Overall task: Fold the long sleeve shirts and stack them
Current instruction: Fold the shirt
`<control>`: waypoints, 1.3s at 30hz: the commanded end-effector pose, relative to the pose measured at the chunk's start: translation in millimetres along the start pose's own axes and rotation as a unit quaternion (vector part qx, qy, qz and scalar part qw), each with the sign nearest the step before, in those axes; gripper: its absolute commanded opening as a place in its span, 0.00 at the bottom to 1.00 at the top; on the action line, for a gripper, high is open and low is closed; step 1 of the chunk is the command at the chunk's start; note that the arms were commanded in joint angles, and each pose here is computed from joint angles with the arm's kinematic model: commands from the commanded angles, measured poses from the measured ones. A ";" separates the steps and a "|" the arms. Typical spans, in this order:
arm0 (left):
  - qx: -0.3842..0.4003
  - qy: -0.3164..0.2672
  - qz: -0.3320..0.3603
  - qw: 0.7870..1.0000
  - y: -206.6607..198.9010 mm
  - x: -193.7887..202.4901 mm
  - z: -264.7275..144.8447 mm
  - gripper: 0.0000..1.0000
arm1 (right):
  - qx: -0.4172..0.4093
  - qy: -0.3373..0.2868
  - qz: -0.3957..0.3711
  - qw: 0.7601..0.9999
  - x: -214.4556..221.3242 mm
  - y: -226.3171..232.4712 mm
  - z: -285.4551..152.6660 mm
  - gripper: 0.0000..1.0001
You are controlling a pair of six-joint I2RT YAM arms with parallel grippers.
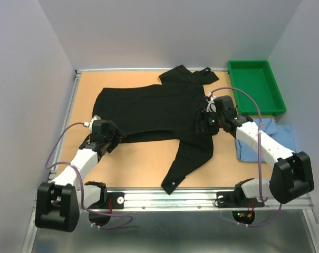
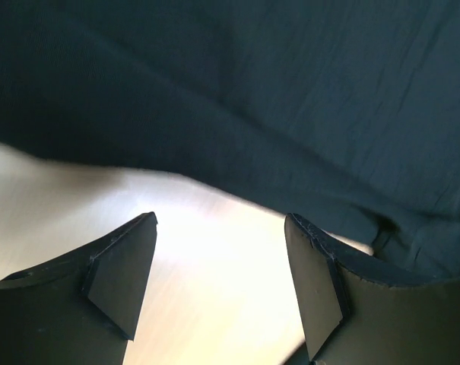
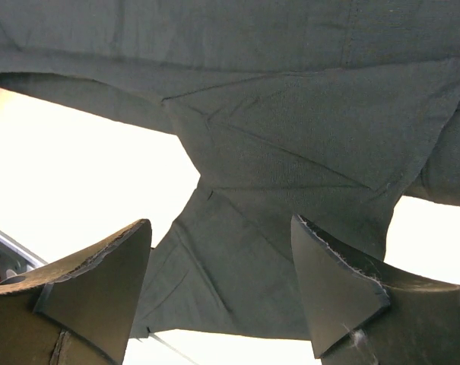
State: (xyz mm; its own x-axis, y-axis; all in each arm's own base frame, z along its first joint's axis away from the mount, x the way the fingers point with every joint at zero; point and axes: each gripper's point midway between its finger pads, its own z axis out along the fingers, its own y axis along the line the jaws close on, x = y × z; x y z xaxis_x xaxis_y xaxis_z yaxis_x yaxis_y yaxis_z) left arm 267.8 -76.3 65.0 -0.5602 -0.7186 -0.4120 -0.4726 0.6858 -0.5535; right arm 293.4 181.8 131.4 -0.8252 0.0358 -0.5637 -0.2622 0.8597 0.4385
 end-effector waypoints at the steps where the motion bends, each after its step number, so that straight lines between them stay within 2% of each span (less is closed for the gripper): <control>1: 0.040 -0.059 0.007 0.997 -32.6 -34.3 15.1 0.79 | -0.019 -0.037 -0.031 0.999 -12.5 7.2 -2.8 0.79; 15: 0.018 -0.045 0.033 0.998 -66.0 -63.3 49.7 0.77 | -0.013 -0.043 -0.048 0.998 -35.0 5.9 13.3 0.79; 20: 0.000 -0.046 0.036 0.998 -55.8 -72.4 51.5 0.77 | 0.023 -0.046 -0.042 0.998 -41.0 -7.6 22.1 0.79; 24: -0.021 -0.032 0.029 0.999 -36.2 -76.6 53.6 0.77 | 0.091 -0.054 -0.025 0.994 -45.6 -34.2 30.0 0.77; 28: -0.025 -0.007 0.042 0.999 -30.1 -72.6 57.0 0.77 | 0.097 -0.072 -0.005 0.993 -53.8 -31.9 22.0 0.76; 32: -0.019 0.002 0.051 0.999 -30.0 -67.9 53.8 0.77 | 0.118 -0.074 0.030 0.990 -40.0 -37.1 6.4 0.76; 36: -0.018 0.002 0.065 0.998 -29.2 -68.2 49.1 0.78 | 0.175 -0.070 0.061 0.980 -15.1 -57.7 -14.9 0.77; 39: -0.013 0.001 0.078 0.997 -32.0 -70.3 45.5 0.79 | 0.181 -0.044 0.082 0.979 11.2 -59.8 -27.5 0.78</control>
State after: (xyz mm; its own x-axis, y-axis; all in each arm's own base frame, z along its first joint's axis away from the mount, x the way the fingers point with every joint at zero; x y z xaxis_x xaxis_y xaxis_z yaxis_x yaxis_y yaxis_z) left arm 344.8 -51.1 51.8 -0.6279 -0.6468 -0.4329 -0.4712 0.7586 -0.4500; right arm 313.9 136.6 130.6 -0.7619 0.1682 -0.6255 -0.0275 0.9564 0.2908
